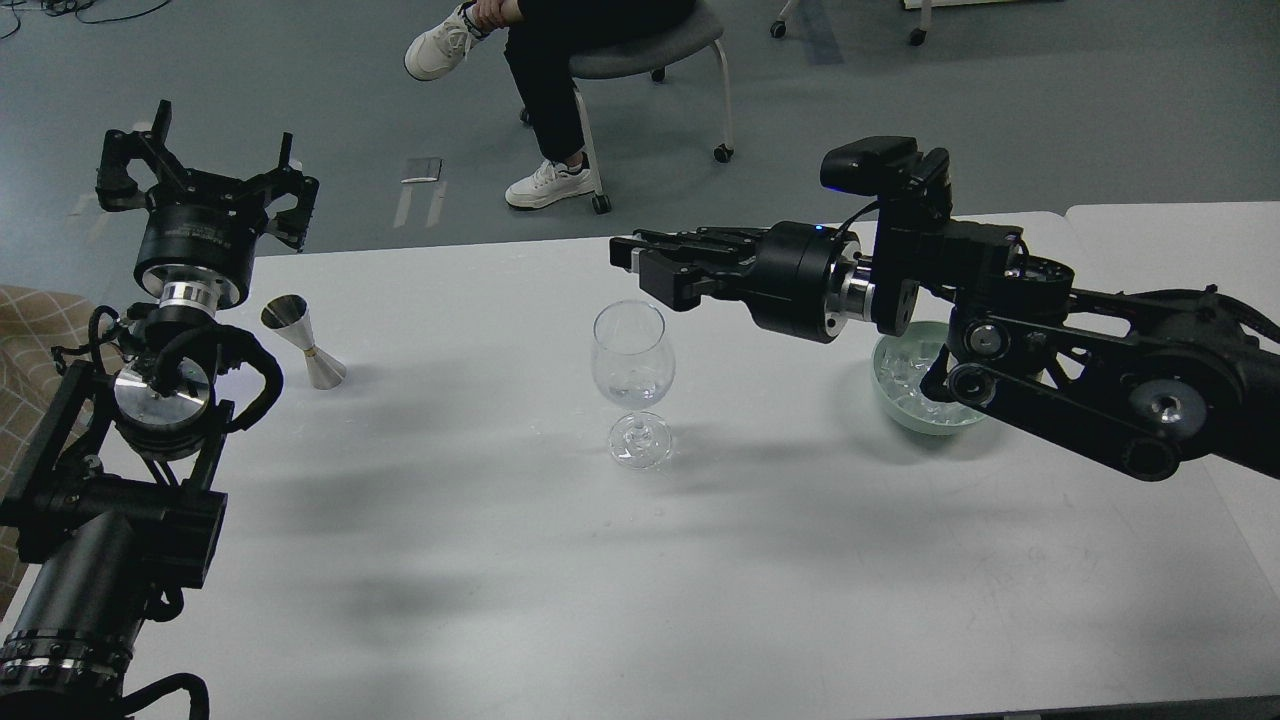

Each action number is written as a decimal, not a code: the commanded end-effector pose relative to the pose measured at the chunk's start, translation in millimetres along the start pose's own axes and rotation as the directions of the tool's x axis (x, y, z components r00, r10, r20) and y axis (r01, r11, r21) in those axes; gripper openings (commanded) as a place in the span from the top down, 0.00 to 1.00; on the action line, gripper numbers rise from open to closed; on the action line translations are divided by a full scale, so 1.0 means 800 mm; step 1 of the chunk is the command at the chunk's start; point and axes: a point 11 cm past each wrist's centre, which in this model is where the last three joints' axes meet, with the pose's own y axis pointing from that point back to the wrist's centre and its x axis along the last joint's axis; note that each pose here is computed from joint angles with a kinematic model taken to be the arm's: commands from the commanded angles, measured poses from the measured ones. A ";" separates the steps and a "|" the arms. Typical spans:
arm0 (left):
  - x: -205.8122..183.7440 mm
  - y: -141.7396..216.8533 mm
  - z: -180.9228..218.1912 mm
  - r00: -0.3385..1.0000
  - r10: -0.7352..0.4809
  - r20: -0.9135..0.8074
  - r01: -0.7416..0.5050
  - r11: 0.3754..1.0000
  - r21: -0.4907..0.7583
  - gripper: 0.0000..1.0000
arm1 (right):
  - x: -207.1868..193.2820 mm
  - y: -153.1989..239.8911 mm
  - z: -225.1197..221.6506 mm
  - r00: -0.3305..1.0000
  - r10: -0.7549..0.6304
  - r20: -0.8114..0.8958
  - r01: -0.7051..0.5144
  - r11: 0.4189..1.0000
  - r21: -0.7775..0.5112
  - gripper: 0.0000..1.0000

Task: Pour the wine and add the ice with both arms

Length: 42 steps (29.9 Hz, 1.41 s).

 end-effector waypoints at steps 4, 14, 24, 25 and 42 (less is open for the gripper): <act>0.000 0.000 0.001 1.000 0.001 -0.001 -0.001 1.000 -0.002 0.02 | -0.004 -0.006 -0.004 1.000 -0.006 0.003 0.006 1.000 0.009 1.00; 0.000 0.000 0.001 1.000 0.000 -0.003 0.000 1.000 -0.003 0.02 | -0.004 -0.006 -0.006 1.000 -0.009 0.005 0.009 1.000 0.014 0.77; -0.002 -0.001 0.002 1.000 -0.003 -0.001 0.003 1.000 -0.003 0.02 | -0.003 -0.004 -0.007 1.000 -0.011 0.004 0.011 1.000 0.015 0.61; -0.002 -0.001 0.002 1.000 -0.003 -0.001 0.003 1.000 -0.003 0.02 | -0.003 -0.004 -0.007 1.000 -0.011 0.005 0.011 1.000 0.015 0.61; 0.000 -0.001 0.003 1.000 -0.002 -0.001 0.002 1.000 0.000 0.02 | 0.064 -0.011 -0.034 0.941 0.258 0.218 -0.282 0.956 0.086 0.00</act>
